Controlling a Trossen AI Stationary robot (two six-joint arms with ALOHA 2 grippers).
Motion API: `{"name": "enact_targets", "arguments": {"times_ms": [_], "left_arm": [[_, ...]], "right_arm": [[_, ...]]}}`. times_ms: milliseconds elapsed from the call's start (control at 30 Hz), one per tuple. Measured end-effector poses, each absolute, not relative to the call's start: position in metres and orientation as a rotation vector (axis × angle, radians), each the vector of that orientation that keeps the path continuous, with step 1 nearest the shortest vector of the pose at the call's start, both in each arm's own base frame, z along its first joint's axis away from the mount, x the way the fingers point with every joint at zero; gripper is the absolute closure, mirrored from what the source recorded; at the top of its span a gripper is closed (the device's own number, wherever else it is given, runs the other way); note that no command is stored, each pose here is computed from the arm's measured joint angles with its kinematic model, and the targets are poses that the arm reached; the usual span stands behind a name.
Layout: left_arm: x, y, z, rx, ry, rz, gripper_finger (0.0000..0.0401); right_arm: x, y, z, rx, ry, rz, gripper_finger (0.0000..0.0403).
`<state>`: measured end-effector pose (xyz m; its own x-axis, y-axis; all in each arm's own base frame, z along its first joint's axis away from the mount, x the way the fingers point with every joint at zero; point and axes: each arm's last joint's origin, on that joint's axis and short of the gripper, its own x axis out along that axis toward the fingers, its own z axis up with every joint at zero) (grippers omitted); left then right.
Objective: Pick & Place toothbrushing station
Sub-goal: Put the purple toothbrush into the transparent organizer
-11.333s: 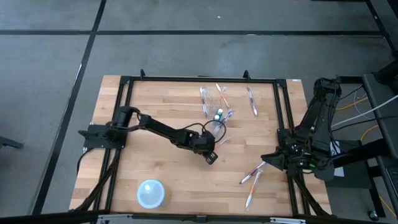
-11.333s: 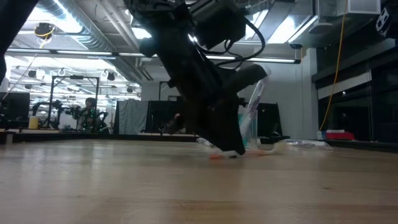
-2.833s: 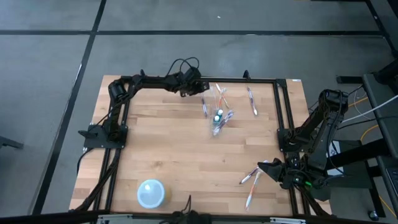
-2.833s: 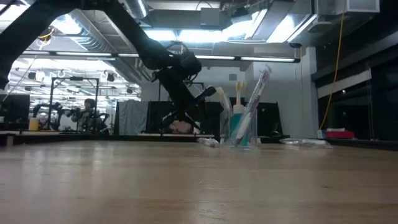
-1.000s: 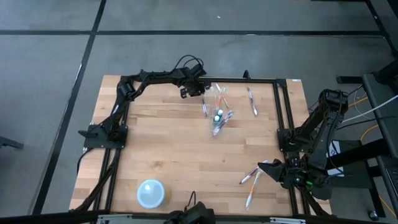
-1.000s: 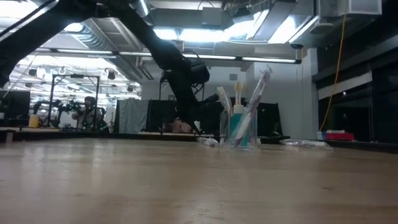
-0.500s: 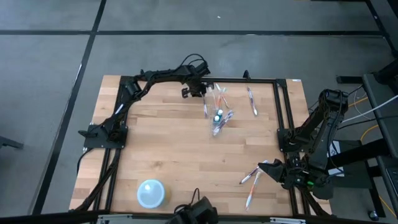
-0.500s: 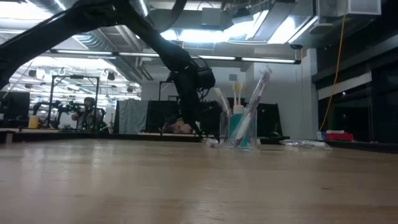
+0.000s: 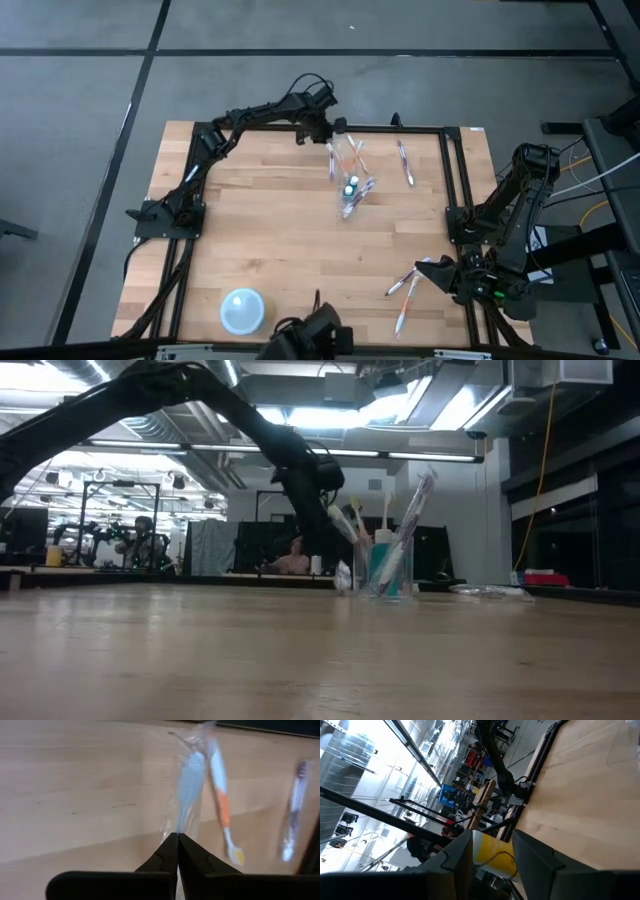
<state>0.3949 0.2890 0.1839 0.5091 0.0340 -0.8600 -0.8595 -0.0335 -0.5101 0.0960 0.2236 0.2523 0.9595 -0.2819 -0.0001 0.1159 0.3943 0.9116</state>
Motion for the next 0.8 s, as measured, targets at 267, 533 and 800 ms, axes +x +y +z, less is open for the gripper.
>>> {"name": "enact_targets", "arguments": {"times_ms": [267,533,800], "left_arm": [[0.3896,0.2945,0.194,-1.423,0.793,0.807,0.0391],[0.3909,0.2985,0.1944,-1.422,0.746,0.805,0.031],[0.3912,0.2974,0.1939,-1.421,0.747,0.825,0.0263]], "right_arm": [[0.096,0.2236,0.2524,1.131,-0.163,-0.254,0.0261],[0.096,0.2236,0.2524,1.15,-0.166,-0.253,0.0261],[0.096,0.2236,0.2522,1.137,-0.164,-0.254,0.0261]]}}
